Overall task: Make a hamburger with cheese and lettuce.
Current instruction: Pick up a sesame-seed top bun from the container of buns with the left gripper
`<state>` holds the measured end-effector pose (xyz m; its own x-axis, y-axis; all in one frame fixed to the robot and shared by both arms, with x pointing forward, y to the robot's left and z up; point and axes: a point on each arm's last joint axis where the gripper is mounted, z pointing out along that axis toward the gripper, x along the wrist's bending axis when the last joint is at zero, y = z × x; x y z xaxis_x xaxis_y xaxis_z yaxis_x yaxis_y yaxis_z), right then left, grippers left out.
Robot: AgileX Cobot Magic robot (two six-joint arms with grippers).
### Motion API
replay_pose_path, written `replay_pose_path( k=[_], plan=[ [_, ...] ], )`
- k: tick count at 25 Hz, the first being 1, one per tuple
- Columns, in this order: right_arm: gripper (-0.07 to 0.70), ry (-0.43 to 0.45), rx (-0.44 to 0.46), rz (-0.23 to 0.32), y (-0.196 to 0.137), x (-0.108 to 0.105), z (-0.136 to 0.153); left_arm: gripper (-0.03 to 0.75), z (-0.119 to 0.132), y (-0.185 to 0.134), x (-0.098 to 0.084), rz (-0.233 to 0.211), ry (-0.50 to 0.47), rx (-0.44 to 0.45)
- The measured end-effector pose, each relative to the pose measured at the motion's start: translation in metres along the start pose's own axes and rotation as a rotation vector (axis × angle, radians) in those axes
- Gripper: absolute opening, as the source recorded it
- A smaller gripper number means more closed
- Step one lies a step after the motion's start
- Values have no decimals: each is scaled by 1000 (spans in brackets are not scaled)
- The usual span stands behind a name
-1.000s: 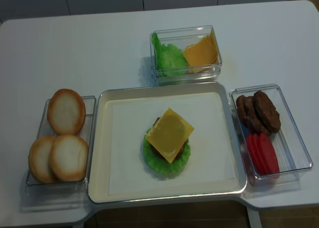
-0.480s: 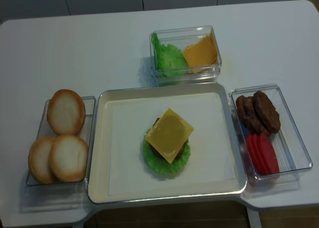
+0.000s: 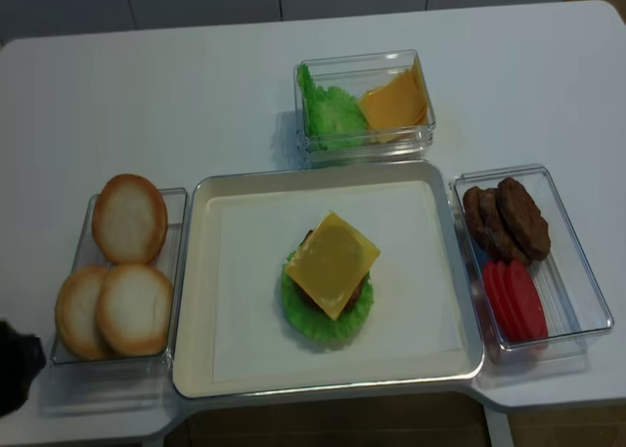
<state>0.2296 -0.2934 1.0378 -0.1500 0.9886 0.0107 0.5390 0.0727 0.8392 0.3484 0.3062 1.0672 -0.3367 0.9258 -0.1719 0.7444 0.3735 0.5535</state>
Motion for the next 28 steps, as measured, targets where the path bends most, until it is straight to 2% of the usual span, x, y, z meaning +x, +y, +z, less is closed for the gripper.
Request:
replay_pose_path(
  k=[7,10,13,18,20,28],
  plan=[
    [387,0,0,2,0,0,0,469,36,35,-20,-24,35,144],
    [387,0,0,4,0,0,0,469,48,46,-22,-67,37,186],
    [387,0,0,4,0,0,0,469,55,54,-15,-119,23,215],
    [387,0,0,2,0,0,0,469,64,61,3,-151,-46,254],
    [387,0,0,2,0,0,0,469,66,63,7,-137,-49,256],
    [387,0,0,2,0,0,0,469,77,67,7,-18,-90,256]
  ],
)
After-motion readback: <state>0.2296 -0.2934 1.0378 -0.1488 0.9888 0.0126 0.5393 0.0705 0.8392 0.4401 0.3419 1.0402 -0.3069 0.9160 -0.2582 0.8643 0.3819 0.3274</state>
